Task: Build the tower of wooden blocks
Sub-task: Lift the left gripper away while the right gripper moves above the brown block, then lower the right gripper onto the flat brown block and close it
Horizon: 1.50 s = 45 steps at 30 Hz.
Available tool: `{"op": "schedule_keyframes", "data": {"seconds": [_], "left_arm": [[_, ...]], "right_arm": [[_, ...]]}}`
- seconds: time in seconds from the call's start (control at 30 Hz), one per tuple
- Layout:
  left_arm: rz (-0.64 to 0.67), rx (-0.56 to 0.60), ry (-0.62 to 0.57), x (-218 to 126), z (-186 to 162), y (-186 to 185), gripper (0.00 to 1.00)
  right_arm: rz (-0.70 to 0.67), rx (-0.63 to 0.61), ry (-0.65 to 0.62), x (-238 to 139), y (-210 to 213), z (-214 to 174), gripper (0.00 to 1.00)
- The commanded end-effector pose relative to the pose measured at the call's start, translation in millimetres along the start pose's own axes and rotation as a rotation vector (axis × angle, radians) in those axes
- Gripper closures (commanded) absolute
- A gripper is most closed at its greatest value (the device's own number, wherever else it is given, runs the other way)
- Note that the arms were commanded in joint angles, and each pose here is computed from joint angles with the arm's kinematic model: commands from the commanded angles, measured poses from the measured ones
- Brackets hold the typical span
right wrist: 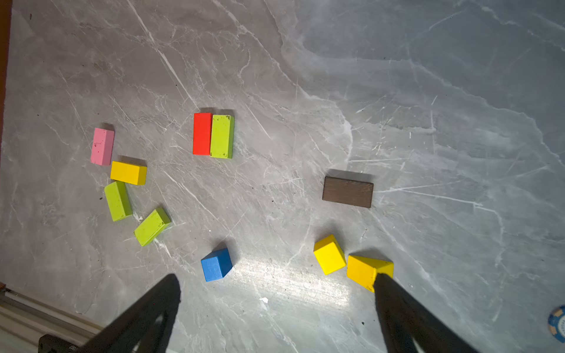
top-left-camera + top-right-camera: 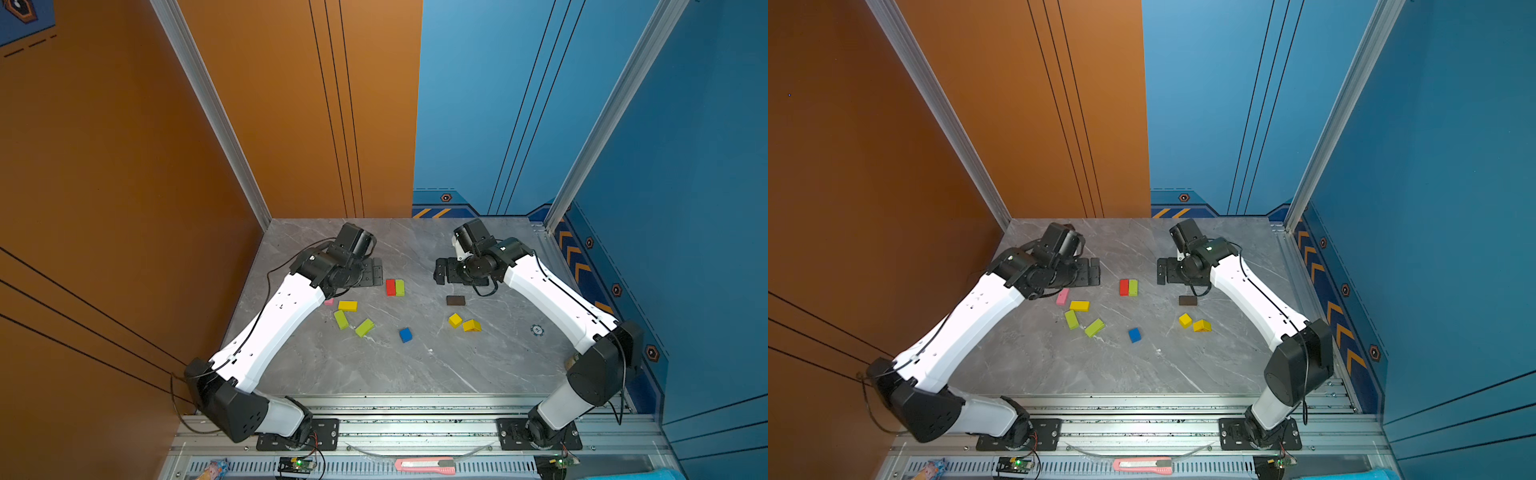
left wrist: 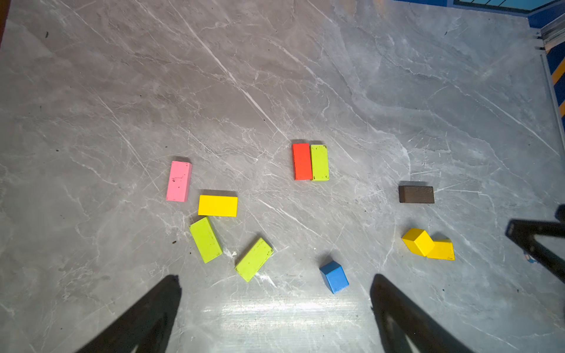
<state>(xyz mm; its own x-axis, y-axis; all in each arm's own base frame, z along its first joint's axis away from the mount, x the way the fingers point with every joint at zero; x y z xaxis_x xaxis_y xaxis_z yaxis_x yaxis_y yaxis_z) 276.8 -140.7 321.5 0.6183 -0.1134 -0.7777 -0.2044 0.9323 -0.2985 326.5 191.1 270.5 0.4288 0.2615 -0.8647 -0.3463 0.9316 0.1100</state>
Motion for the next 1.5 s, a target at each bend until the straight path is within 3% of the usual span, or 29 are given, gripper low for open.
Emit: {"op": "schedule_keyframes", "data": {"seconds": [0.0, 0.5, 0.9, 1.03, 1.2, 1.47], "left_arm": [[-0.026, -0.001, -0.046, -6.8, -3.3, 10.6, 0.02], [0.019, -0.183, -0.122, -28.6, -27.9, 62.5, 0.02], [0.216, -0.381, 0.01, 13.2, -31.6, 108.1, 0.02], [0.176, -0.355, 0.017, 33.1, -12.0, 98.8, 0.02], [0.096, -0.242, 0.057, 52.4, 14.0, 77.5, 0.02], [0.061, -0.171, 0.069, 51.3, 7.3, 80.9, 0.02]], "right_arm": [[-0.08, 0.014, 0.016, -0.9, -2.2, 6.5, 0.0], [-0.154, 0.061, 0.062, 6.2, -11.5, 12.4, 0.0], [-0.156, 0.025, 0.14, 5.1, -23.9, -8.9, 0.0], [-0.183, 0.1, 0.176, 17.7, -31.5, -15.1, 0.0], [-0.2, 0.184, 0.194, 40.6, -33.6, -18.3, 0.0], [-0.202, 0.216, 0.261, 77.8, -31.6, -23.6, 0.05]]}}
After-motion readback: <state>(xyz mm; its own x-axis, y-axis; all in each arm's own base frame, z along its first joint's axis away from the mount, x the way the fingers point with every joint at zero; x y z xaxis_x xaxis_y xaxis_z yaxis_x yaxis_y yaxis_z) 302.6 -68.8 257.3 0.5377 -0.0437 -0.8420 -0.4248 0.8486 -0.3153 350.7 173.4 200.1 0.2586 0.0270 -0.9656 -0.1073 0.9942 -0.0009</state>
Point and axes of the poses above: each gripper's point midway between its finger pads, its own x axis out along the fingers, its own y axis along the line the jaws close on, z = x × y, the point moved 7 cm from there along -x, back along the fingers, and after that the axes turned 15 degrees about -x, right-handed, at the moved point
